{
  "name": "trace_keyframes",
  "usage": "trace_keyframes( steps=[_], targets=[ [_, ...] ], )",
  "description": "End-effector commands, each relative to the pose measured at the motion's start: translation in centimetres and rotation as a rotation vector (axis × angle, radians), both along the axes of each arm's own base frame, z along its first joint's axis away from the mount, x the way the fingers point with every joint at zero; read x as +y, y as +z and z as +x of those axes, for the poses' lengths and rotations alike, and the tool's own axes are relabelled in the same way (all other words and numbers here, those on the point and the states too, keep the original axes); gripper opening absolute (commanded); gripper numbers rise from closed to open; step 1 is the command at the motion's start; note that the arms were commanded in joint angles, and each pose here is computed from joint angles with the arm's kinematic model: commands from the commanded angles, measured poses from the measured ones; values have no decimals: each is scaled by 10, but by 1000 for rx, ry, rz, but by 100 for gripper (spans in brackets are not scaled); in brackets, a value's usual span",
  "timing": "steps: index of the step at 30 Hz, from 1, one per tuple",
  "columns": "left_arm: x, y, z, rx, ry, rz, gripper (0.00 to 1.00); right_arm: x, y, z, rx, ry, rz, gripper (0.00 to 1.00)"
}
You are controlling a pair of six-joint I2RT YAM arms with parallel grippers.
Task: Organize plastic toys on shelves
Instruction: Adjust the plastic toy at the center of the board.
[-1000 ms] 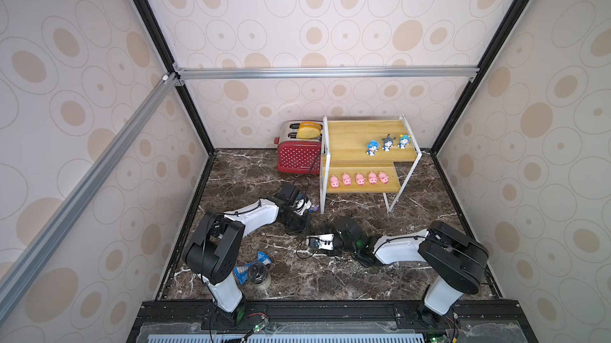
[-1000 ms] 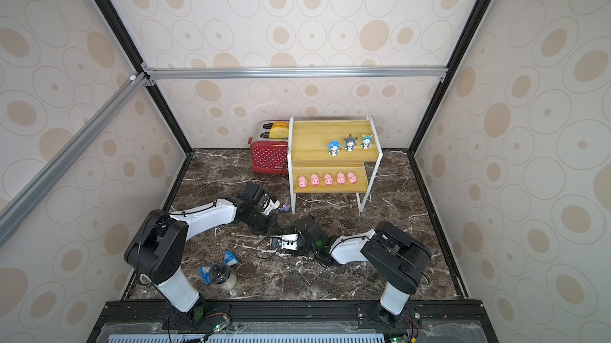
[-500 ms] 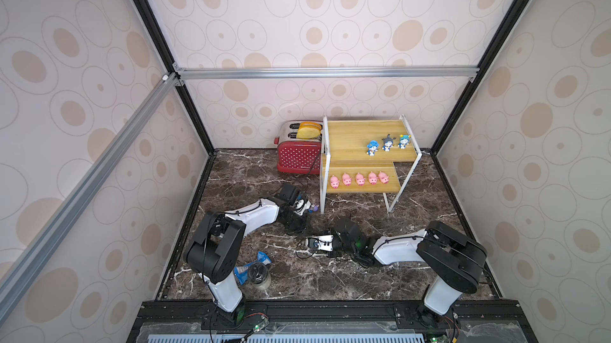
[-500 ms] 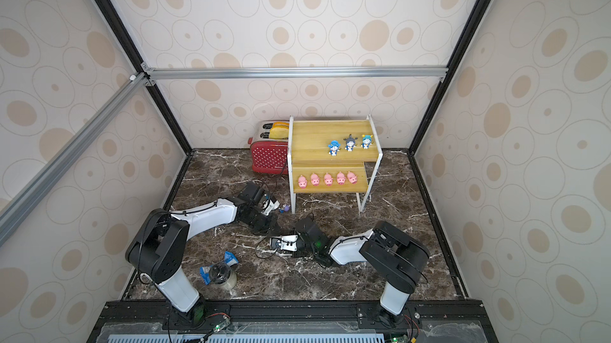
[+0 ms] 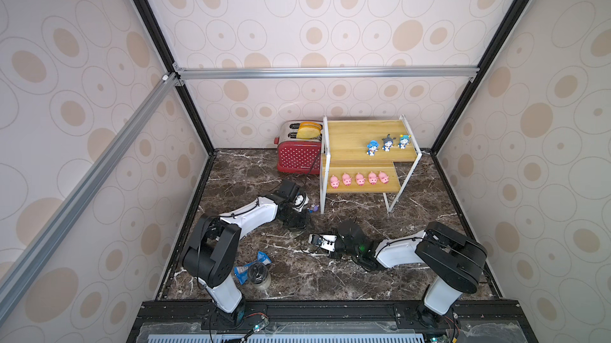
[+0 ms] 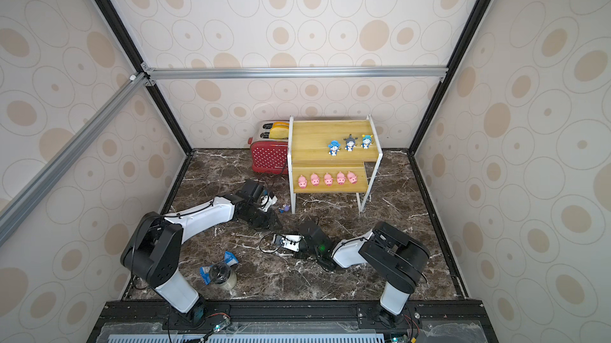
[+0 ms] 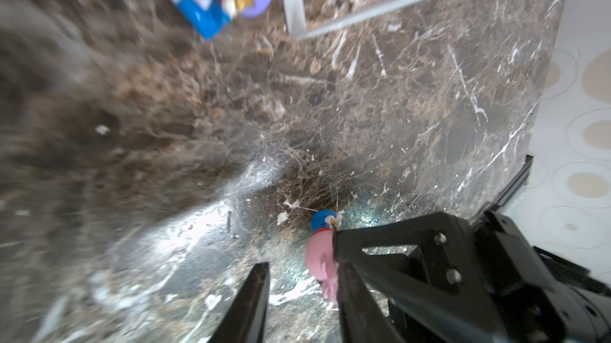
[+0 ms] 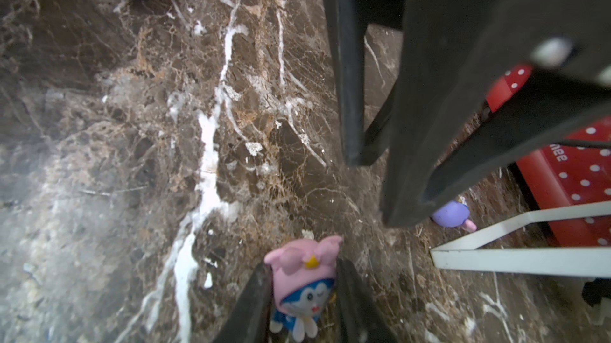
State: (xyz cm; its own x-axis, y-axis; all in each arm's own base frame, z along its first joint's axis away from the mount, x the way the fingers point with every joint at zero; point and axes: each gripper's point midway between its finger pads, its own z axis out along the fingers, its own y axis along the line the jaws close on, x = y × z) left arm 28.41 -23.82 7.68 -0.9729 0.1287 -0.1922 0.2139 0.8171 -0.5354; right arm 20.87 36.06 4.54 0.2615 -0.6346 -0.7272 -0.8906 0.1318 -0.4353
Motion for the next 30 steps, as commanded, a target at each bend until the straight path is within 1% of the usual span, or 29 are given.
trace_keyframes(
  steps=[1,6,10,13,19,22,26,30],
  targets=[
    [3,20,9,-111,-9,8,41,-11,-13,0,87,-86,49,33],
    [6,15,0,-125,-14,-11,43,-19,-14,-2,125,-138,105,34],
    [8,11,-4,-135,-12,-15,43,-26,-17,-4,143,-166,124,38],
    [6,10,-8,-139,-29,-24,43,-25,-14,-5,151,-163,144,40],
    [-4,12,-16,-155,-64,-78,43,-25,-10,-6,154,-162,163,43],
    [-2,8,-18,-150,-65,-65,43,-23,-4,-6,150,-153,180,47],
    [-1,8,-20,-153,-70,-66,43,-20,5,-5,147,-153,203,56],
    [2,10,-19,-182,-78,-55,44,-14,17,-4,161,-142,230,58]
  ],
)
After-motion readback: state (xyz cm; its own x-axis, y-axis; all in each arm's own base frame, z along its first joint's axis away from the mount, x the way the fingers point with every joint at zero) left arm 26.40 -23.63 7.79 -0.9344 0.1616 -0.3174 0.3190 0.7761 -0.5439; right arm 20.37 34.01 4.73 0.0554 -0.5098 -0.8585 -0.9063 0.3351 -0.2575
